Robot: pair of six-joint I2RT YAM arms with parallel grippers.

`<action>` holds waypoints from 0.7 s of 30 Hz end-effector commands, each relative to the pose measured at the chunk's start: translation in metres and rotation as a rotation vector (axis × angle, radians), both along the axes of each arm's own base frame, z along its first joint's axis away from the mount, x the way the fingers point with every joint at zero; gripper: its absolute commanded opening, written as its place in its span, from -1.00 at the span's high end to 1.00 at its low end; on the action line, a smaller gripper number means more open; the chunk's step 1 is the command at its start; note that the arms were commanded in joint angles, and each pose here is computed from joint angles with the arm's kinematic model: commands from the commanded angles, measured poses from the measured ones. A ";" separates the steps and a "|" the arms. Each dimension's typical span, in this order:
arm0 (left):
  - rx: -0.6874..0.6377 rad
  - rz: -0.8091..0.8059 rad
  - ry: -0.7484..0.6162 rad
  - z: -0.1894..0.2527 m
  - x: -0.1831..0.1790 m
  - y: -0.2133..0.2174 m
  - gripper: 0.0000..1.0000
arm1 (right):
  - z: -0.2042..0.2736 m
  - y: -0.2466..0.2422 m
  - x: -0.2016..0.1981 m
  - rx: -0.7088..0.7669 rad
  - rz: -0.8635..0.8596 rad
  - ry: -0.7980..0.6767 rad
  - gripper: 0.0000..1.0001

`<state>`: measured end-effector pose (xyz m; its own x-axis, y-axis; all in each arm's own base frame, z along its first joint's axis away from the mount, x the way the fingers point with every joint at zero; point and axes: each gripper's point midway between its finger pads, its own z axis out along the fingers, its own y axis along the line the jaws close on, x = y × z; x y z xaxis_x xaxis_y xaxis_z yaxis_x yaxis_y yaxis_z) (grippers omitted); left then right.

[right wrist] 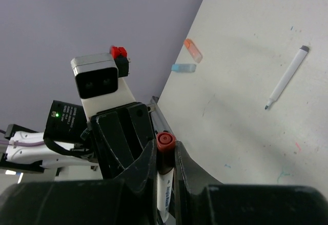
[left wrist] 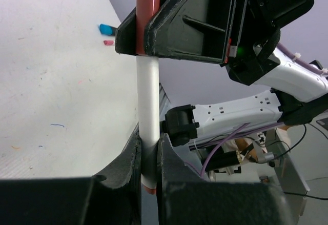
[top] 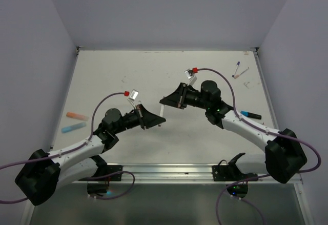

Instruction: Open the pen caps

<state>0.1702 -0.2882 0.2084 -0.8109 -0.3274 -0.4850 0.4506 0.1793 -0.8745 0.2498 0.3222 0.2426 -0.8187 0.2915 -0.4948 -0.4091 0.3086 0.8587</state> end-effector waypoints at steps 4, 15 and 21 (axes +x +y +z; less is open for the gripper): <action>-0.054 -0.307 -0.020 0.008 -0.067 -0.006 1.00 | 0.052 -0.016 0.082 0.188 -0.287 -0.128 1.00; 0.099 -0.220 0.016 -0.021 -0.054 -0.001 1.00 | 0.084 -0.020 0.106 0.190 -0.331 -0.104 1.00; 0.458 0.059 0.019 -0.049 -0.006 0.030 1.00 | 0.023 -0.036 0.094 -0.211 -0.302 -0.006 1.00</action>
